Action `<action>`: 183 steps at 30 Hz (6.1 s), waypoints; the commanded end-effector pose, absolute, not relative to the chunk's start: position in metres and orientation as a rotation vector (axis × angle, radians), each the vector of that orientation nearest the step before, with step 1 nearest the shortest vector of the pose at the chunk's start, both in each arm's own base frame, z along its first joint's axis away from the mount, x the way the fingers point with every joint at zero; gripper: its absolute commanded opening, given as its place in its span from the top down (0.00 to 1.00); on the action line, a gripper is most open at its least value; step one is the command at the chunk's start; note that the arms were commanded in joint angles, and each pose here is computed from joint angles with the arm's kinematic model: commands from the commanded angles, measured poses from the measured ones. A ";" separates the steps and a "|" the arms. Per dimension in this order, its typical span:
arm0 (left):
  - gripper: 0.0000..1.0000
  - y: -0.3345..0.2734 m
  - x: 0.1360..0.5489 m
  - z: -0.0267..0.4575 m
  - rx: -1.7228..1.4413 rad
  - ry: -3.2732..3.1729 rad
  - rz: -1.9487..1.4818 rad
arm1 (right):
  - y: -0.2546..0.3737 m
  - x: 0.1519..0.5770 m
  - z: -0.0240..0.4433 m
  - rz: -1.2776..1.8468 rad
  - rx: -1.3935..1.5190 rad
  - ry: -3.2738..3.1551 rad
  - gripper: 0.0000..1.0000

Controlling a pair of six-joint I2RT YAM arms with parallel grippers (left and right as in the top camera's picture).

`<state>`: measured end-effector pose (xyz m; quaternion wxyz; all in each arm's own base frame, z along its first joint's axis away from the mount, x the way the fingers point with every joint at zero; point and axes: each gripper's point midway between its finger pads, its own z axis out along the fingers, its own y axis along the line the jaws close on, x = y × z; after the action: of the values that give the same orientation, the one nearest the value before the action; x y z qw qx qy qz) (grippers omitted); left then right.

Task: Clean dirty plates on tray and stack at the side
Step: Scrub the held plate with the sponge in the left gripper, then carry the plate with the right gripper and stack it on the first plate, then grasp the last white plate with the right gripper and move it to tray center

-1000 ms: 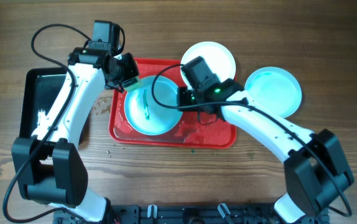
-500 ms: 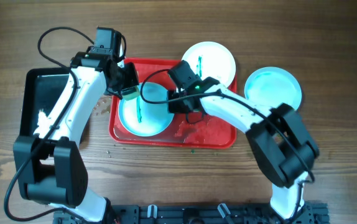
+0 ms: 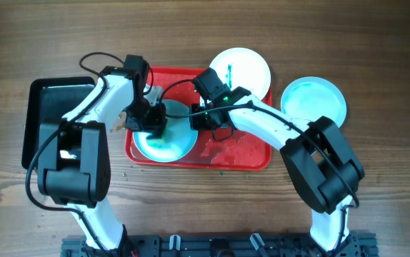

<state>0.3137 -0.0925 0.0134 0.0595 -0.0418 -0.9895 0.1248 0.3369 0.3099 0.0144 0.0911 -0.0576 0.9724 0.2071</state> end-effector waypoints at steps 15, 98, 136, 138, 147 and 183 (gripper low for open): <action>0.96 -0.029 0.346 -0.003 0.885 -3.079 -0.297 | 0.318 0.345 0.019 0.674 -0.180 2.869 0.96; 0.96 0.007 0.391 0.139 0.944 -3.302 -0.035 | 0.292 0.366 0.053 0.623 -0.151 2.788 0.96; 0.96 -0.020 0.401 0.111 0.962 -3.236 0.085 | 0.156 0.347 0.250 -0.019 0.022 2.313 0.96; 0.96 -0.022 0.401 0.111 0.951 -3.240 0.086 | 0.095 0.357 0.259 0.100 0.229 2.345 0.96; 0.96 -0.025 0.404 0.112 0.947 -3.254 0.097 | -0.114 0.350 0.149 0.057 0.957 2.500 0.96; 0.96 -0.025 0.405 0.112 0.949 -3.258 0.099 | 0.070 0.392 0.079 0.336 0.386 2.854 0.53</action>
<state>0.4064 -0.0205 0.1154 -0.1306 0.2767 -0.9516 0.0270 0.3864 0.0586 0.0836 0.1051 0.1290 0.9714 0.1692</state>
